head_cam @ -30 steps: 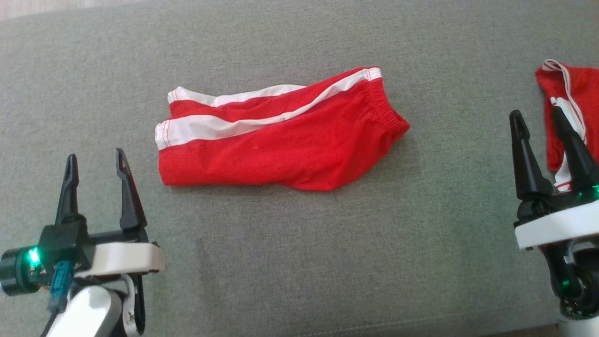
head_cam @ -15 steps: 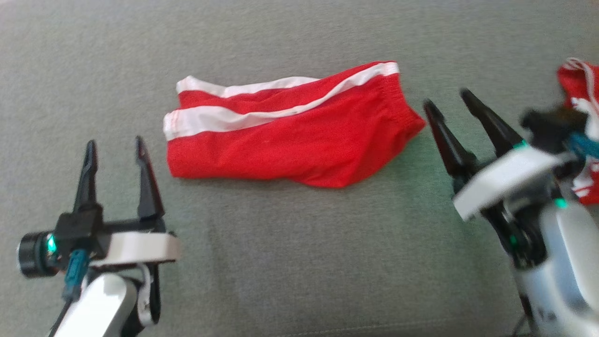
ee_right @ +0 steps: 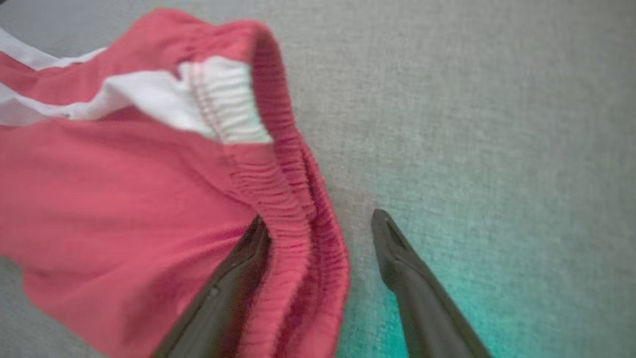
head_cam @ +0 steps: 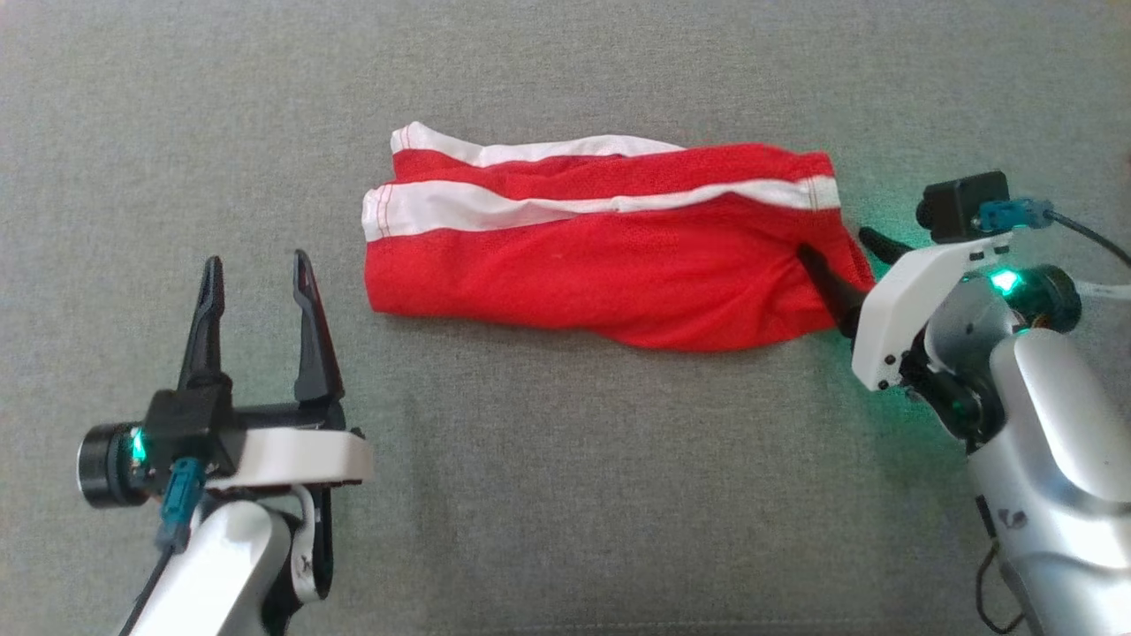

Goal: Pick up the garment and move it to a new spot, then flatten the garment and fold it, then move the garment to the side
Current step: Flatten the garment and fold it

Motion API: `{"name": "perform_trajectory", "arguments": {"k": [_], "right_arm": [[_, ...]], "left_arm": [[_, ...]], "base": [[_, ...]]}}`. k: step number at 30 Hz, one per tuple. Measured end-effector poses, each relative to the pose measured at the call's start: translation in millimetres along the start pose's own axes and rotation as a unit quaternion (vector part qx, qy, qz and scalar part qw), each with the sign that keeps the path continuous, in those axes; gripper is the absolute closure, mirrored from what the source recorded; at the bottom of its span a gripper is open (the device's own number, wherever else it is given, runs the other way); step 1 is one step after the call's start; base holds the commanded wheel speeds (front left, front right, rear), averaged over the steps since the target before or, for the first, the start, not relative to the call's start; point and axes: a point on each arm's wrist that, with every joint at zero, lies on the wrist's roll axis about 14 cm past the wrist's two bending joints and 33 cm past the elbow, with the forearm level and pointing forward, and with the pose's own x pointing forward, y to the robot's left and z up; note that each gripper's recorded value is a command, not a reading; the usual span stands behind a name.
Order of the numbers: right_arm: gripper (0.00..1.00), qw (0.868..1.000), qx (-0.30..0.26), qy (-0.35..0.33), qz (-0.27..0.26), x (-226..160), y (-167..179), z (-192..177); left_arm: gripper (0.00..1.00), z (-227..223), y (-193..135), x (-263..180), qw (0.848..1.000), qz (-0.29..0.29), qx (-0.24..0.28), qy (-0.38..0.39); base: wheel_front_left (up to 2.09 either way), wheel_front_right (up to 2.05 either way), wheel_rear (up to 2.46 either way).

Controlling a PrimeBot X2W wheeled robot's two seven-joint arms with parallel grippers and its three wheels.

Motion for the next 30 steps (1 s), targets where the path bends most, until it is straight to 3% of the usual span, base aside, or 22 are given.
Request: {"name": "perform_trajectory", "arguments": {"k": [5,6,7,8,15,19,26,29,30], "right_arm": [[0.0,0.999,0.04,0.03,0.009,2,-1,-13],[0.17,0.998,0.046,0.034,0.014,2,1,-14],[0.17,0.998,0.054,0.037,0.02,2,3,-15],[1.0,0.997,0.062,0.036,0.025,1,5,-14],[1.0,0.989,0.137,0.013,0.054,-10,15,-19],[1.0,0.979,0.203,0.0,0.032,-27,-12,-30],[1.0,0.947,0.321,-0.011,0.009,-56,-65,-30],[1.0,0.933,0.357,0.002,0.034,-62,-63,-29],[1.0,0.921,0.383,0.015,0.063,-64,-55,-28]], "left_arm": [[0.0,-4,-1,1,1.0,-0.003,0.001,0.001],[0.0,-4,-1,1,1.0,-0.004,0.001,0.002],[0.0,-5,-1,1,1.0,-0.004,0.001,0.003],[0.0,-5,-2,1,1.0,-0.005,0.0,0.003],[0.0,-2,-5,2,1.0,-0.01,-0.001,-0.002],[0.0,0,-9,3,1.0,-0.013,-0.004,-0.004],[0.0,2,-16,5,1.0,-0.024,-0.005,-0.004],[0.0,1,-18,5,1.0,-0.027,-0.005,-0.003],[0.0,1,-19,5,1.0,-0.029,-0.005,-0.002]], "base": [[0.0,0.0,0.0],[0.0,0.0,0.0],[0.0,0.0,0.0],[0.0,0.0,0.0],[0.0,0.0,0.0],[0.0,0.0,0.0],[0.0,0.0,0.0],[0.0,0.0,0.0],[0.0,0.0,0.0]]}}
